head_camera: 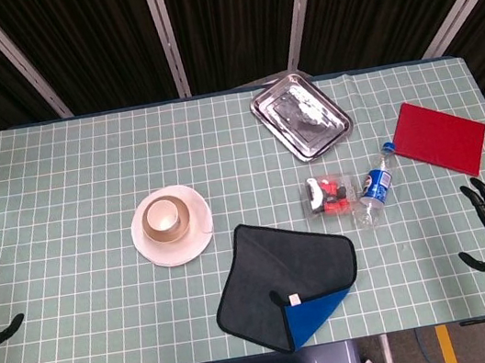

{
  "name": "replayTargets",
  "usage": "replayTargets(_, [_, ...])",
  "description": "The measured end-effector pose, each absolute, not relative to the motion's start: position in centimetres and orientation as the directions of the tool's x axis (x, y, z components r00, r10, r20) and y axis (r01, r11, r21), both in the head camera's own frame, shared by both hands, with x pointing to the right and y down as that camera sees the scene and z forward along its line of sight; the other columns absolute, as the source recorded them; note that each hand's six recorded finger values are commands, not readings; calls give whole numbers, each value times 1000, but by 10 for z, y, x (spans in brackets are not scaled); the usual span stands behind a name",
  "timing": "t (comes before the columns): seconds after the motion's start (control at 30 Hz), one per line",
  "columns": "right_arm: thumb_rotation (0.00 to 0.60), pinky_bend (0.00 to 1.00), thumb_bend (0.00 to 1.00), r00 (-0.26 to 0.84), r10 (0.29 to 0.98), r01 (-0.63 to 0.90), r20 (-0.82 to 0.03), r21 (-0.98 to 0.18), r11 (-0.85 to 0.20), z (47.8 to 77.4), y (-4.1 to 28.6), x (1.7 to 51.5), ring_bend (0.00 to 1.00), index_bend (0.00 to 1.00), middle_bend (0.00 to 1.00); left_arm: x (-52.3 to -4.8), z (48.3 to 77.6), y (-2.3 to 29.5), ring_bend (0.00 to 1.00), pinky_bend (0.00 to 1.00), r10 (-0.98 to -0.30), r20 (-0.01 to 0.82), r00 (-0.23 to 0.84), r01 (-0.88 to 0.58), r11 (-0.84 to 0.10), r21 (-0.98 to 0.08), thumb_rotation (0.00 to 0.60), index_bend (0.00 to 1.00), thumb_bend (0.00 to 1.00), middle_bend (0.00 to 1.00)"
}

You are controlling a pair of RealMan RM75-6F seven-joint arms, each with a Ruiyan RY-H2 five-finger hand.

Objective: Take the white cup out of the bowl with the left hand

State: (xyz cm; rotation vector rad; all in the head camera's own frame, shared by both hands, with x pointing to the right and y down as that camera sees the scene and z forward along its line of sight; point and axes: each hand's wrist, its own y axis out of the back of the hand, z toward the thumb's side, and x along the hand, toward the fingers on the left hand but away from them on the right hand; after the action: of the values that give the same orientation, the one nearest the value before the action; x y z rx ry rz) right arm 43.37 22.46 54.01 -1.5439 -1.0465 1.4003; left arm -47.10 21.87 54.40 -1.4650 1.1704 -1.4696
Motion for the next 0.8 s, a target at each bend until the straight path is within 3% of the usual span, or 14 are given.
replayTargets(0.13, [600, 0, 36, 49, 936, 72, -348, -933, -351, 540, 225, 434, 0, 37, 0, -463, 548, 211, 0, 0, -949, 311, -50, -105, -304, -947, 600, 70, 0, 0])
replayTargets(0.4, [600, 0, 36, 54, 942, 98, -332, -937, -336, 536, 223, 434, 0, 37, 0, -424, 570, 171, 0, 0, -947, 319, 46, -126, -322, -938, 600, 350, 94, 0])
replayTargets(0.8, [600, 0, 36, 33, 944, 148, -329, -932, -330, 531, 219, 442, 0, 37, 0, -336, 635, 112, 0, 0, -908, 381, 174, -54, -395, -917, 600, 442, 156, 0])
